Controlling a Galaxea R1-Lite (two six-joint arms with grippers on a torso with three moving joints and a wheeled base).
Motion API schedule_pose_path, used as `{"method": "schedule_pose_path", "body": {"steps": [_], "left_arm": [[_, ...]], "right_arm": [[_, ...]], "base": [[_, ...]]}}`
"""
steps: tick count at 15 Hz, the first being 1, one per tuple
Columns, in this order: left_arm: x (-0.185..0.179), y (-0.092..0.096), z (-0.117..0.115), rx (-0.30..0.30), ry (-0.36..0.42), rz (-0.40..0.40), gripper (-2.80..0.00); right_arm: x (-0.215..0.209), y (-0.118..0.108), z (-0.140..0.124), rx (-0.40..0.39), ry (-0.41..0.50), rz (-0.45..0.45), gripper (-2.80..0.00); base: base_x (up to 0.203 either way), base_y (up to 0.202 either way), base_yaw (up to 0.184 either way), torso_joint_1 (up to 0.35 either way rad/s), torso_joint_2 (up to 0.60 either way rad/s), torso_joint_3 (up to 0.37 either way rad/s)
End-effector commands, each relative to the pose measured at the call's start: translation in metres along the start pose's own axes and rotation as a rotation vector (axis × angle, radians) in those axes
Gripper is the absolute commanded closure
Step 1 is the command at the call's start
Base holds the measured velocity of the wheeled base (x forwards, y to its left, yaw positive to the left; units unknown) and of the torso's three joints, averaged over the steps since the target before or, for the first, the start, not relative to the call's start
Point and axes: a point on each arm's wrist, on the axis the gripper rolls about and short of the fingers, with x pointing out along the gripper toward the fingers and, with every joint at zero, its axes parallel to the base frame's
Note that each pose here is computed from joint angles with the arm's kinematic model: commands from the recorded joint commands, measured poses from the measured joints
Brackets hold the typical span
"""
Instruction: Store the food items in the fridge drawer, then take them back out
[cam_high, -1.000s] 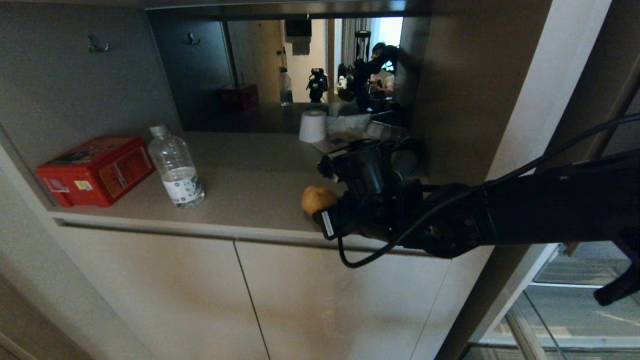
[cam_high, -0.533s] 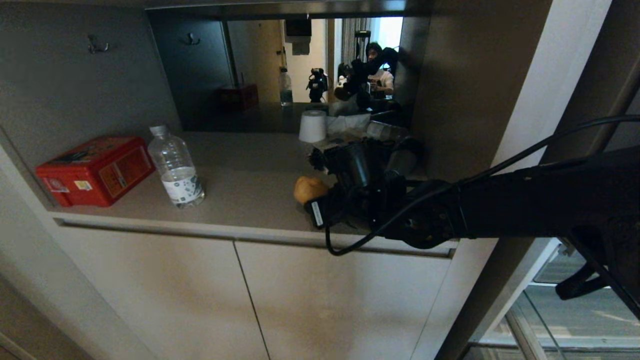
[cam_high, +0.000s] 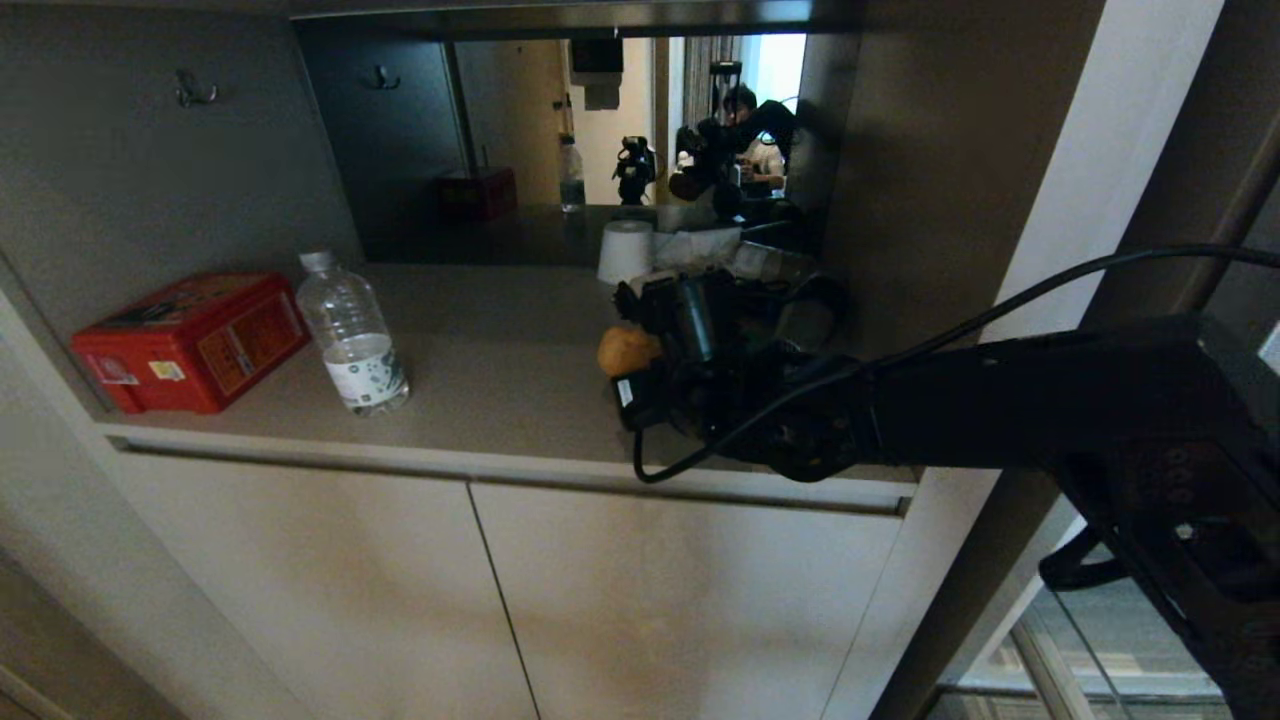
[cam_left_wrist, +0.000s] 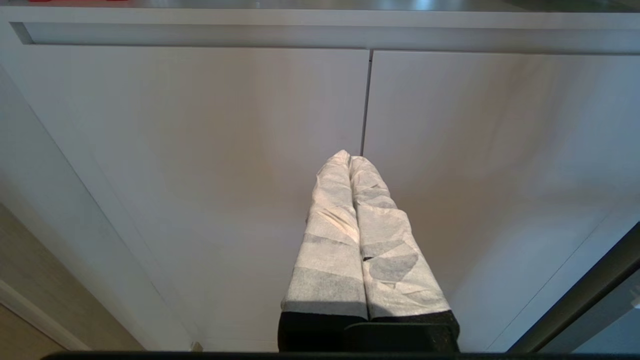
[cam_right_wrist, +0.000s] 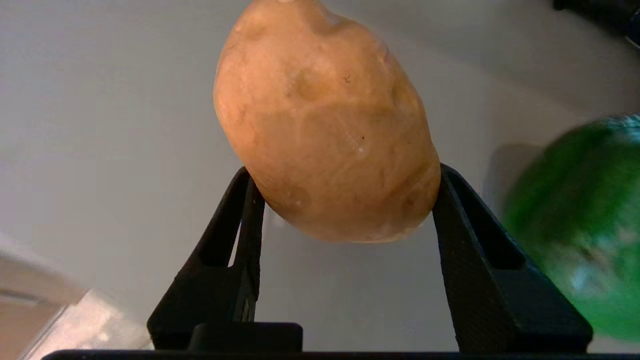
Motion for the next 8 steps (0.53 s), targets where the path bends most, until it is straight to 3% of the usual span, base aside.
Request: {"method": "schedule_pose_path", "body": {"steps": [1, 4, 8], "left_arm": [[0.001, 0.000, -0.003, 0.001, 0.011, 0.000, 0.00], [0.001, 0.000, -0.003, 0.000, 0.011, 0.001, 0.00], [0.001, 0.000, -0.003, 0.000, 0.011, 0.000, 0.00]], "right_arm": [[0.011, 0.005, -0.007, -0.002, 0.003, -0.006, 0.00], [0.020, 0.009, -0.001, 0.011, -0.039, -0.045, 0.00], [0.022, 0.010, -0.004, -0.015, -0.028, -0.047, 0.00]], "base": [[0.000, 0.000, 0.000, 0.000, 0.00, 0.000], [0.000, 0.000, 0.000, 0.000, 0.00, 0.000], [0.000, 0.000, 0.000, 0.000, 0.00, 0.000]]}}
